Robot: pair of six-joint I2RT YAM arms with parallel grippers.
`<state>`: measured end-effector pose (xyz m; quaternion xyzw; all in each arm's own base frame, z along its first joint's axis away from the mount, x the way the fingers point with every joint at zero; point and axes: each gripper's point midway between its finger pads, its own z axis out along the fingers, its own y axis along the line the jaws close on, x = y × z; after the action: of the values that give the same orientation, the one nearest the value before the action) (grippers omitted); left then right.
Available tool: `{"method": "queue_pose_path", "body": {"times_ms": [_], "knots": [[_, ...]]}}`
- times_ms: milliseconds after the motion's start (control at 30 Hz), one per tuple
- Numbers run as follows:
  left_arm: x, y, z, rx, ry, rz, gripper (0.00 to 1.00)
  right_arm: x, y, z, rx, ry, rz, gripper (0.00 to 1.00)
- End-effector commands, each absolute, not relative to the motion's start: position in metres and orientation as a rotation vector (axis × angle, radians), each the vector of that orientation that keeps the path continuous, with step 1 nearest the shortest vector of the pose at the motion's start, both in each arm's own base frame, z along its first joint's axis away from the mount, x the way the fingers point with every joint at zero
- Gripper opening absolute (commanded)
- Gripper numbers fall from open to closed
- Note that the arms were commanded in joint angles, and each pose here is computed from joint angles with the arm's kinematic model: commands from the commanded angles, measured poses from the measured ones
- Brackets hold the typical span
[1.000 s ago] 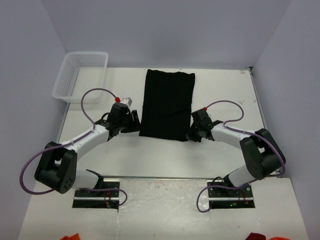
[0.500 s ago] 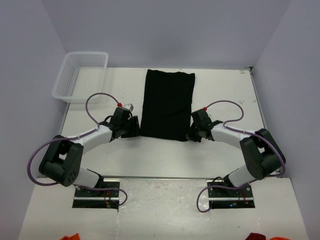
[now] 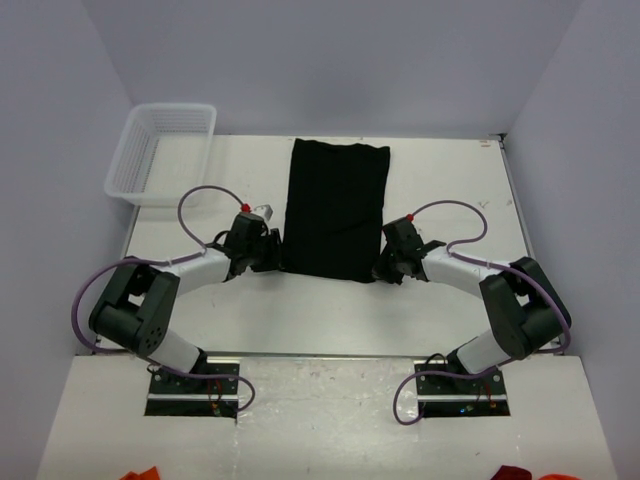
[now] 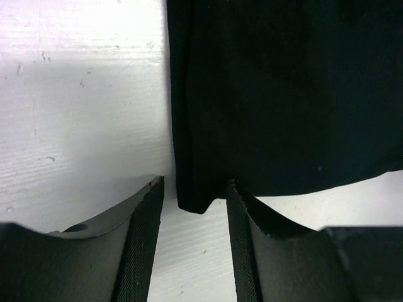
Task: Fold and stack the t-shirts
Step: Grab one side of the 2/3 rectangular tshirt with both arms
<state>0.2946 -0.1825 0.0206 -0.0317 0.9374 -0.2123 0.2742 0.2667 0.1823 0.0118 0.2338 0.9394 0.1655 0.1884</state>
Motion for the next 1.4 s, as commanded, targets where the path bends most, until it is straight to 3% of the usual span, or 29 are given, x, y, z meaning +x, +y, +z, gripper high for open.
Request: {"method": "queue_pose_path", "body": {"times_ms": [0, 167, 333, 733, 1367], "knots": [[0.291, -0.184, 0.009, -0.086, 2.561, -0.565, 0.47, 0.254, 0.164, -0.001, 0.654, 2.697, 0.315, 0.00], [0.290, -0.186, 0.002, -0.086, 2.588, -0.569, 0.42, 0.254, 0.164, -0.001, 0.656, 2.698, 0.317, 0.00], [0.285, -0.187, -0.003, -0.082, 2.588, -0.592, 0.01, 0.253, 0.163, 0.000, 0.660, 2.690, 0.317, 0.00], [0.245, -0.177, 0.011, -0.106, 2.598, -0.646, 0.00, 0.233, 0.159, 0.004, 0.528, 2.686, 0.202, 0.00], [0.136, -0.183, 0.059, -0.081, 2.521, -0.815, 0.00, 0.111, 0.151, 0.026, 0.381, 2.672, 0.272, 0.00]]}}
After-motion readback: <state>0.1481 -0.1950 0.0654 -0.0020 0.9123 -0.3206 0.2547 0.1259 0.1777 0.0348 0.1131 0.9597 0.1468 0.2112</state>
